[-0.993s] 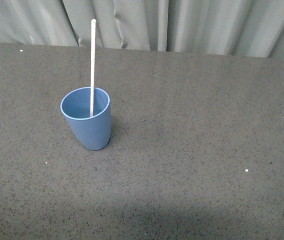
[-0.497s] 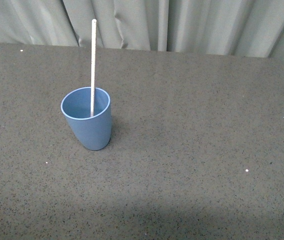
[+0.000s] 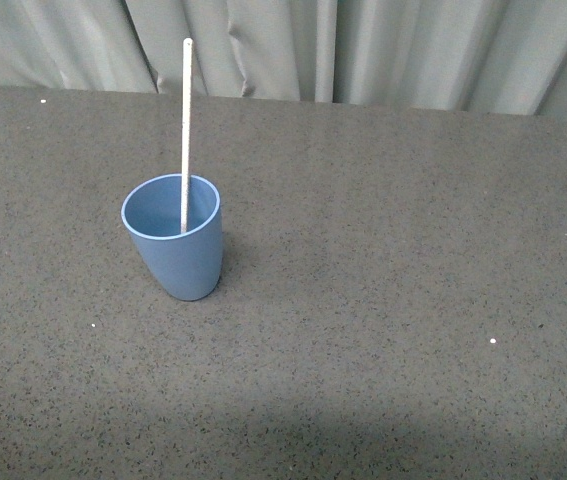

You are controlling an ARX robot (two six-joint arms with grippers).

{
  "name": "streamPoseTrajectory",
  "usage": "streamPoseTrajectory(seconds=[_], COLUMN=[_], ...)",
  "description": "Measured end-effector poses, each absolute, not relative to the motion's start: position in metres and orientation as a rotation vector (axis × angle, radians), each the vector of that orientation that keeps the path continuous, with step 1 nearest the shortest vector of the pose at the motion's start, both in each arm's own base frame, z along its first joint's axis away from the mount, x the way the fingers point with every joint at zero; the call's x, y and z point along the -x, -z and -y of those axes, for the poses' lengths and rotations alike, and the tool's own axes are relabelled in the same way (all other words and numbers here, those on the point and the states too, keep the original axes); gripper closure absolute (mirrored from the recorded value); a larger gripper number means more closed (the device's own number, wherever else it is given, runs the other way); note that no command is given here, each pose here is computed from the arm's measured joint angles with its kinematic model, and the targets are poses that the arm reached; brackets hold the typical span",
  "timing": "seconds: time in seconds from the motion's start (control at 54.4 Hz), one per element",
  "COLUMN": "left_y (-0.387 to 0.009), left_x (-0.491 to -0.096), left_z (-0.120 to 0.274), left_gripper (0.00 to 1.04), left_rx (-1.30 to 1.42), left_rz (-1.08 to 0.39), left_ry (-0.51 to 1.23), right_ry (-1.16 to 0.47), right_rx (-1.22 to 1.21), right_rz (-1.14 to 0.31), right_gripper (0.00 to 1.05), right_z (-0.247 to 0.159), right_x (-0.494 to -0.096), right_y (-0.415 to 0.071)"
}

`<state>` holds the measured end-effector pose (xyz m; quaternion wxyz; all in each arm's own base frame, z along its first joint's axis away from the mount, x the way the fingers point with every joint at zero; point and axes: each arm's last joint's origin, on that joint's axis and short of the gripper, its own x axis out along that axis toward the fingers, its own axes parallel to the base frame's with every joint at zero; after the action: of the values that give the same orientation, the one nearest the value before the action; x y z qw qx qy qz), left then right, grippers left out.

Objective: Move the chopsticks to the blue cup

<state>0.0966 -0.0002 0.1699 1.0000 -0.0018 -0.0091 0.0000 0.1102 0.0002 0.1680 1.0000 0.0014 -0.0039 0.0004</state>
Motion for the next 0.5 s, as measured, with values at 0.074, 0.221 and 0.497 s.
streamPoseTrajectory(seconds=[0.074, 0.221, 0.497], left_y=[-0.170, -0.170, -0.170], left_x=[-0.097, -0.097, -0.097], left_z=[0.000, 0.000, 0.000], left_gripper=[0.07, 0.07, 0.07], left_rx=[0.004, 0.004, 0.004], left_rz=[0.018, 0.018, 0.018], left_ry=[0.000, 0.000, 0.000], right_ry=[0.000, -0.003, -0.003], right_rx=[-0.003, -0.002, -0.001], right_rz=[0.008, -0.028, 0.002], right_gripper=[1.04, 1.04, 0.87], right_z=[0.000, 0.000, 0.000], right_x=[-0.109, -0.101, -0.098], right_y=[-0.168, -0.163, -0.165])
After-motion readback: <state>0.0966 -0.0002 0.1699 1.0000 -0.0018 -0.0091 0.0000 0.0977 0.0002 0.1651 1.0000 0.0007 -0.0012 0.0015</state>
